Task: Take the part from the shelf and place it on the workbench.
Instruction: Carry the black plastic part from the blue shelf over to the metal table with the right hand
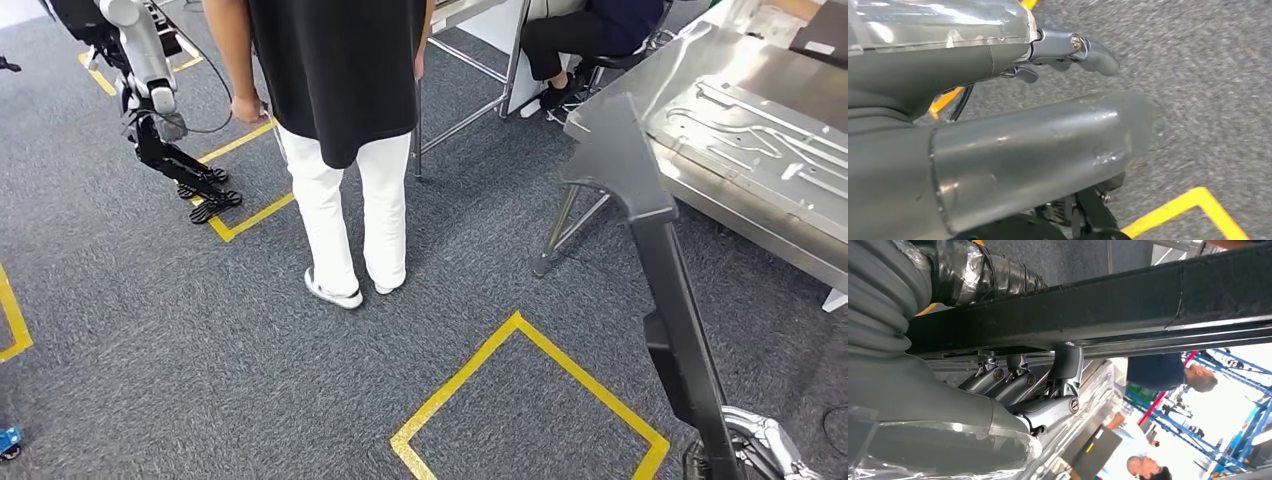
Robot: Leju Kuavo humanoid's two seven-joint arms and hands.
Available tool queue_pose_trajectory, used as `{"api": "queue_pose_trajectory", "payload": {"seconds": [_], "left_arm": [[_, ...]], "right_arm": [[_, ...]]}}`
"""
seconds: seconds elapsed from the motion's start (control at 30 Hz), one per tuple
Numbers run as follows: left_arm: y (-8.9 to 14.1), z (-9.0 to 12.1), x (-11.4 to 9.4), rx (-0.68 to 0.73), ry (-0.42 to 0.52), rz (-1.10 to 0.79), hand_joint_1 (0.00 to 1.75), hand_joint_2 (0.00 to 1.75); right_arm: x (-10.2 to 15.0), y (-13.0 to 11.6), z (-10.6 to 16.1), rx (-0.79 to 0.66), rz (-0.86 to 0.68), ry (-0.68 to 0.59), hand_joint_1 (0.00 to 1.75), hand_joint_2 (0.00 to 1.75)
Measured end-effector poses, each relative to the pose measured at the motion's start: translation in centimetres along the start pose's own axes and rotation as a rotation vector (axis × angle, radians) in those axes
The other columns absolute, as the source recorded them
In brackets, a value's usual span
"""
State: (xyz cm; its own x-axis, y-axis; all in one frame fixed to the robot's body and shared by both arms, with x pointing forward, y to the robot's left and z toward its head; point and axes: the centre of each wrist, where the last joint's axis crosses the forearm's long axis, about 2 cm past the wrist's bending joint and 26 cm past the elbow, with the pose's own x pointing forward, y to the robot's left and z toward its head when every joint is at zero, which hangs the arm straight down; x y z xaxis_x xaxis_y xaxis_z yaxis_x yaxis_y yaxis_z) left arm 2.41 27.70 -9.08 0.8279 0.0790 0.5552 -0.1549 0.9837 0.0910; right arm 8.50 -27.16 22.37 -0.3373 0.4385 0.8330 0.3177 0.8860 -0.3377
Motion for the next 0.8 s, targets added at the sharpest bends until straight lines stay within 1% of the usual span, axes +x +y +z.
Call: {"api": "queue_pose_trajectory", "payload": {"seconds": [0.27,0.47,0.8], "left_arm": [[-0.01,-0.01,0.04,0.003,0.007,0.007,0.0,0.0],[-0.2,0.06,-0.01,0.004,0.013,0.016,0.0,0.0],[-0.42,0.1,0.02,0.001,0.018,0.016,0.0,0.0]], "right_arm": [[0.01,-0.01,-0.04,-0.008,-0.013,0.006,1.75,1.75],[0.05,-0.02,-0.02,-0.018,-0.082,0.006,1.75,1.75],[0.04,-0.04,0.07,-0.02,-0.089,0.007,1.75,1.75]]}}
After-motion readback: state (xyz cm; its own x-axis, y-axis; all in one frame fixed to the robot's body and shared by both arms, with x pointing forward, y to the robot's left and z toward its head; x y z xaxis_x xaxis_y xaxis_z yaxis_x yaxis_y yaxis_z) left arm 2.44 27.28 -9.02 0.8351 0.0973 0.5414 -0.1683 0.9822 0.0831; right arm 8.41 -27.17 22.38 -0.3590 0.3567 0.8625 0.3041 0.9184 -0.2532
